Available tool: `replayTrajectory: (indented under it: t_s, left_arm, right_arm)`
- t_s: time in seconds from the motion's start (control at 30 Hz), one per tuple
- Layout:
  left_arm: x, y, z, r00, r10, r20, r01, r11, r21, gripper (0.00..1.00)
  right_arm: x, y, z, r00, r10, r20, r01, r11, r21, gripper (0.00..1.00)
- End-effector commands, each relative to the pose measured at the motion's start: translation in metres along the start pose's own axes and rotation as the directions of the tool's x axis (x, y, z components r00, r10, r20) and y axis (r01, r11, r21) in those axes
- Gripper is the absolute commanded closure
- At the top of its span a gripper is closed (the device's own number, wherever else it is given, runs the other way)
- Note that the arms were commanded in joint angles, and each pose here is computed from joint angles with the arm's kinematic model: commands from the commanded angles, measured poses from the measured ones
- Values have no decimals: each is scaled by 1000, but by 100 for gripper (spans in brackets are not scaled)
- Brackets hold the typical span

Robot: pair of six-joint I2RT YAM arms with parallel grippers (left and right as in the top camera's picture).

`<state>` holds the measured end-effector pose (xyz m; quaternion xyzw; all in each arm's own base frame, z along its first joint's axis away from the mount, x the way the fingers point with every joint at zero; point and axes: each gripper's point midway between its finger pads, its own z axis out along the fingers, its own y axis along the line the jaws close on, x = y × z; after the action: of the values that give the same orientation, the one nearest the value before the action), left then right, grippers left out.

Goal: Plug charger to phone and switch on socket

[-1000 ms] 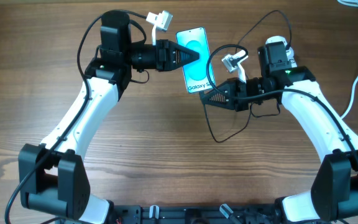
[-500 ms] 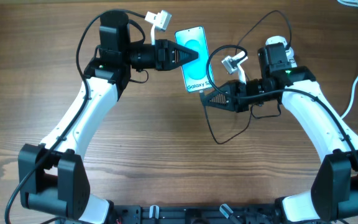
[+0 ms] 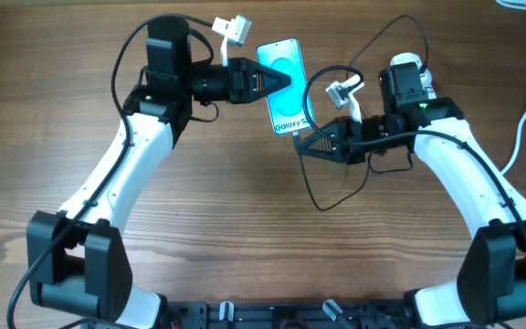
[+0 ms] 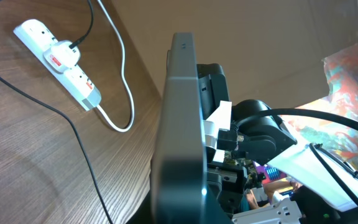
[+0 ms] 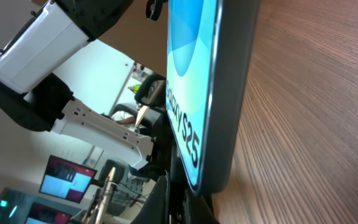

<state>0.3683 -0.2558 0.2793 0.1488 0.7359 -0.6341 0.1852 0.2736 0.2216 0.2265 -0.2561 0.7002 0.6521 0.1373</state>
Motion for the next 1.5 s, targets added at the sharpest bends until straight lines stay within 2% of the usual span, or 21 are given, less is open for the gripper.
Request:
replayTrajectory:
  t_s: [0.0, 0.37, 0.57, 0.7, 0.87, 1.07, 1.47]
  left_arm:
    - [-2, -7, -3, 999, 42, -4, -42, 999, 19, 96]
    - [-1, -13, -3, 998, 65, -16, -64, 997, 45, 96]
    - [-1, -21, -3, 993, 112, -25, -109, 991, 80, 96]
    - [-2, -28, -4, 987, 156, -27, -153, 982, 108, 96]
    - [7, -36, -5, 984, 161, -70, -148, 976, 158, 96]
    - [7, -36, -5, 986, 150, -73, -137, 978, 158, 96]
    - [-4, -26, -3, 993, 120, -20, -118, 989, 93, 96]
  right_arm:
    - [-3, -1, 1, 1000, 1, 2, -1, 1000, -3, 96]
    - [-10, -4, 1, 1000, 8, 9, -8, 1000, 6, 96]
    - [-14, 7, 0, 999, -23, 24, 24, 998, -60, 96]
    - [-17, 23, -1, 994, -99, 52, 106, 984, -146, 96]
    - [-15, 10, 0, 994, -104, 34, 106, 992, -75, 96]
    - [-14, -4, 1, 997, -80, 13, 80, 997, 8, 96]
    - [-6, 0, 1, 999, -32, 6, 32, 999, -8, 96]
